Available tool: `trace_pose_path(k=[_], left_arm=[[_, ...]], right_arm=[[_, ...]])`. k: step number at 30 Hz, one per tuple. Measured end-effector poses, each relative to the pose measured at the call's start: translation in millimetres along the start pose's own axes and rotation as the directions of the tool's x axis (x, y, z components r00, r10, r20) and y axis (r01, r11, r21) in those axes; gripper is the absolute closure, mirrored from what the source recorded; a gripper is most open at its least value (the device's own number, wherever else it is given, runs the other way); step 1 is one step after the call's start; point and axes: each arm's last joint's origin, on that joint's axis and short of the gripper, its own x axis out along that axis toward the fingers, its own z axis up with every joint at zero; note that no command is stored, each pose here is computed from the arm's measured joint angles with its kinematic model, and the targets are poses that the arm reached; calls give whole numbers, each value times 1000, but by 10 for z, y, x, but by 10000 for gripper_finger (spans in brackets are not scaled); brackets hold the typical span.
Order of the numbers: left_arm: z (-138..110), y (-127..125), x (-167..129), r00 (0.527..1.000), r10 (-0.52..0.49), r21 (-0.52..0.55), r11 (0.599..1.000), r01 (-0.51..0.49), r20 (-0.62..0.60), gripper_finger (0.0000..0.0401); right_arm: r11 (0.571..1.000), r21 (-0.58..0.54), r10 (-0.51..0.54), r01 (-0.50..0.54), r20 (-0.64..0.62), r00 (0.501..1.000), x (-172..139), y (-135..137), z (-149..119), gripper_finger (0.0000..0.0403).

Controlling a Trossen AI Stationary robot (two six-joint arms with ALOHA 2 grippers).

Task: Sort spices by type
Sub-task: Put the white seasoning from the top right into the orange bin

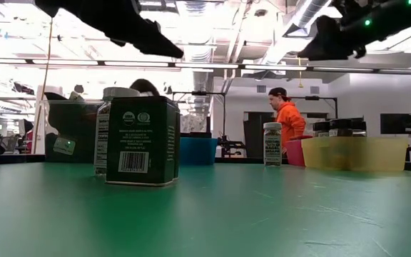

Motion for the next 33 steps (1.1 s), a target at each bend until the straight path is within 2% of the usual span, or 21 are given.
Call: trace_pose_path(k=[4, 8, 14, 17, 21, 25, 29, 33], left_arm=[[25, -112, -33, 996, -83, 40, 996, 82, 16, 65], [12, -212, -58, 987, -163, 44, 986, 163, -5, 65], [-84, -292, -82, 974, -197, -16, 980, 196, -112, 65], [-78, -298, -111, 981, -153, -13, 988, 153, -120, 65], [-11, -246, -182, 992, -62, 4, 998, 63, -109, 65], [50, -173, -309, 996, 30, -8, 1000, -30, -80, 65], [-32, -130, -414, 991, 122, -20, 992, -123, -56, 65], [-107, -99, -505, 989, 144, -35, 989, -145, -37, 65]], right_arm=[[993, -24, 117, -116, 32, 993, -58, 226, 4, 147], [962, -36, 273, -272, 28, 962, -85, 417, -46, 147], [928, -20, 370, -371, -32, 928, -48, 598, -150, 147], [937, -24, 345, -348, -75, 935, 42, 645, -81, 147], [965, -57, 241, -256, -188, 952, 270, 599, 89, 147], [973, -89, 179, -214, -298, 938, 552, 474, 160, 147], [967, -87, 189, -240, -385, 903, 841, 281, 66, 147], [956, -32, 244, -291, -457, 855, 1099, 51, -55, 147]])
